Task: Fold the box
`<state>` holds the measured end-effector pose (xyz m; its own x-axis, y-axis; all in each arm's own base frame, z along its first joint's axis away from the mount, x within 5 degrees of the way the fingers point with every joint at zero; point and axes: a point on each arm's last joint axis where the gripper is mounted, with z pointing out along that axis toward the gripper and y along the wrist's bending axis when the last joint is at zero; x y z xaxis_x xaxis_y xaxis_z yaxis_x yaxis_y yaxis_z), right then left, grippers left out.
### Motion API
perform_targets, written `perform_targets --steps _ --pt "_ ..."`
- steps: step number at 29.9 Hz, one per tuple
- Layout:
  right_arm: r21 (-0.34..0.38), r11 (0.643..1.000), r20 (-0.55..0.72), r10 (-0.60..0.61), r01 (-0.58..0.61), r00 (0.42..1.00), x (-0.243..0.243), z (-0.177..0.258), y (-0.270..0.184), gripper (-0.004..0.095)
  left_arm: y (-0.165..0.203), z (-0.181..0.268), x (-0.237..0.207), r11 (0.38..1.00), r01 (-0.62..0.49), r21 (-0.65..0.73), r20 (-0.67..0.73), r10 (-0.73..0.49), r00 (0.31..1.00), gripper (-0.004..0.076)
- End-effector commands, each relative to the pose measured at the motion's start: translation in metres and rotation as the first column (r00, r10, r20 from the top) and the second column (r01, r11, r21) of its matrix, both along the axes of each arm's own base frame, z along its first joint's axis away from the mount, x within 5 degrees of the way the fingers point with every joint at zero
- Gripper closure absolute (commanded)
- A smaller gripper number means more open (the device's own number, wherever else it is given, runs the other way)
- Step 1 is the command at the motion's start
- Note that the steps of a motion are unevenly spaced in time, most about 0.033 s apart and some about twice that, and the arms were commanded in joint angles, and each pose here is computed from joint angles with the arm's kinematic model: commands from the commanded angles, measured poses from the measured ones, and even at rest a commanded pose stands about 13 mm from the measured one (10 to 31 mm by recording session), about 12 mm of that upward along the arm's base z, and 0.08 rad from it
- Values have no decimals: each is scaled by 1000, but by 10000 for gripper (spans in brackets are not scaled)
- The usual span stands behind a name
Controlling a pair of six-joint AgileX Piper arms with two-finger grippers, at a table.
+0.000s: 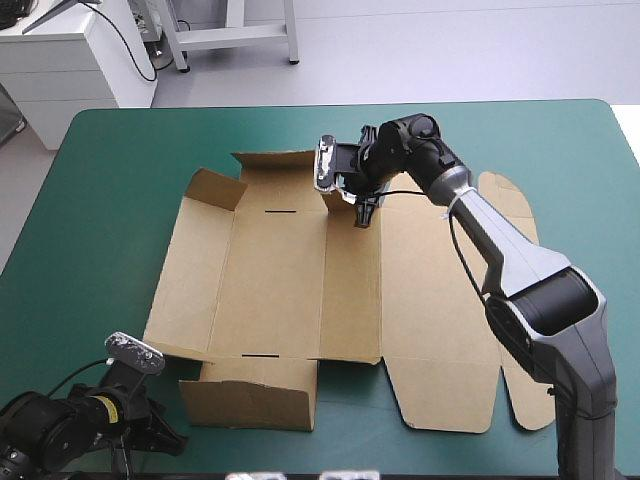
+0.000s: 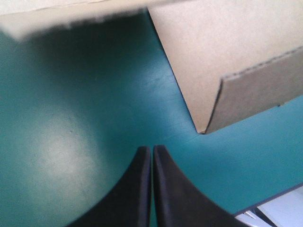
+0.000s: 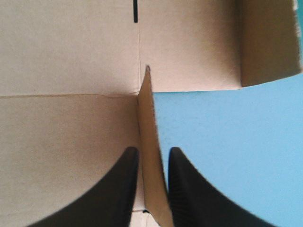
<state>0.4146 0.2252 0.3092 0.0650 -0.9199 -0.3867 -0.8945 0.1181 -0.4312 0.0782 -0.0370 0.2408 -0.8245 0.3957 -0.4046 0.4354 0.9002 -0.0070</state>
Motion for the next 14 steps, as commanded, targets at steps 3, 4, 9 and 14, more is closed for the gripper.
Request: perform_targets --steps 3,4,9,14 --pt "64 998 99 -17 11 995 -8 40 -7 147 -2 8 4 1000 -5 -29 40 6 999 731" --pt "62 998 100 -19 13 995 -8 40 -7 114 -2 8 4 1000 -5 -29 40 6 999 731" --pt "58 997 96 -61 56 994 -7 40 -9 170 -2 8 4 1000 -5 -29 40 6 999 731" --pt "84 990 66 -121 115 991 -10 45 -12 432 -2 8 4 1000 -5 -27 41 6 999 731"
